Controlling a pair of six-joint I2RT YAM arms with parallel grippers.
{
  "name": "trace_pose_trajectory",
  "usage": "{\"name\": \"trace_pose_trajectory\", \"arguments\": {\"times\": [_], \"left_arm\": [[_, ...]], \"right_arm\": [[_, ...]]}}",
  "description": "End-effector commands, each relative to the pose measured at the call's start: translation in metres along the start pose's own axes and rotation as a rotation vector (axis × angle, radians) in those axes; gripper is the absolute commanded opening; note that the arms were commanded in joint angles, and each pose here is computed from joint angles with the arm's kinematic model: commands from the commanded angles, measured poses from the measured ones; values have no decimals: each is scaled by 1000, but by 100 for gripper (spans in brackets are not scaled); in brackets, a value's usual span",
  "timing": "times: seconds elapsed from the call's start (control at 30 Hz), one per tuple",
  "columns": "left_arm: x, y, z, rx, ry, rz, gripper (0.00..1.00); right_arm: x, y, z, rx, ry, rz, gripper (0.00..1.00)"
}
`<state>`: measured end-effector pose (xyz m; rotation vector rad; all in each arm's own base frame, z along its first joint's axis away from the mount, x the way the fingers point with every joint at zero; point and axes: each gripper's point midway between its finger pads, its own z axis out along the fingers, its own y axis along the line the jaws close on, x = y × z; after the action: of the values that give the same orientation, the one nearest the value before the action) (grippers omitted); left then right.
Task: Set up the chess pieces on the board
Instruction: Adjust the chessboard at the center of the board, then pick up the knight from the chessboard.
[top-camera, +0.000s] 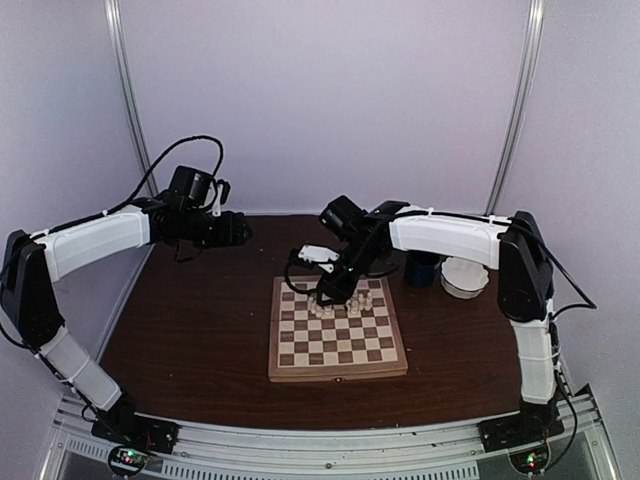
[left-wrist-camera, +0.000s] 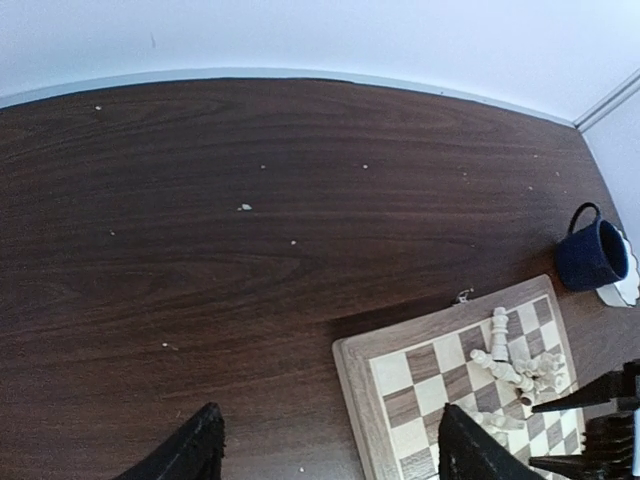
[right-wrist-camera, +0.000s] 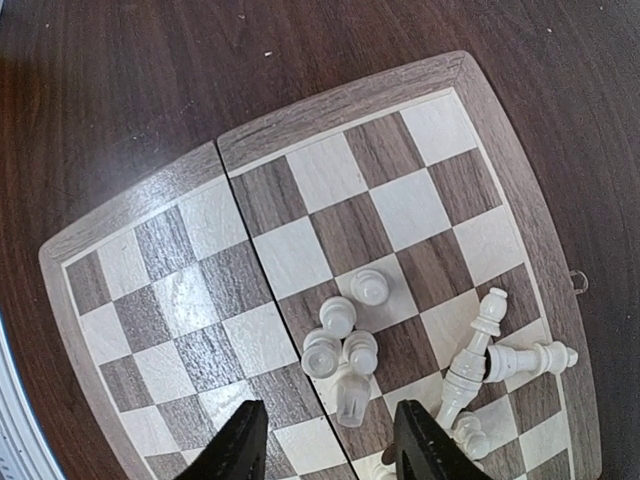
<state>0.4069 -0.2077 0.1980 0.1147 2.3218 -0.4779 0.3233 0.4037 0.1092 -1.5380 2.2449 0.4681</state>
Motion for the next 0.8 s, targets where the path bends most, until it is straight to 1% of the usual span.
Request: {"name": "trace_pose_trajectory", "arguments": {"times": [0.0,0.23,0.4,0.77], "left_arm": [[-30,-27,-21,111,-94,-17,73],[-31,-31,-23,150,-84,-36,72],[-31,-33,-22,170,-73,-51,72],[-29,-28,-17,170,-61,-64,71]], "right_arm": [[3,-8,5,60,43,8,45],[11,-6,12,84,76,4,40],[13,-5,16,80,82,13,32],[23,4,25,33,106,29,30]]}}
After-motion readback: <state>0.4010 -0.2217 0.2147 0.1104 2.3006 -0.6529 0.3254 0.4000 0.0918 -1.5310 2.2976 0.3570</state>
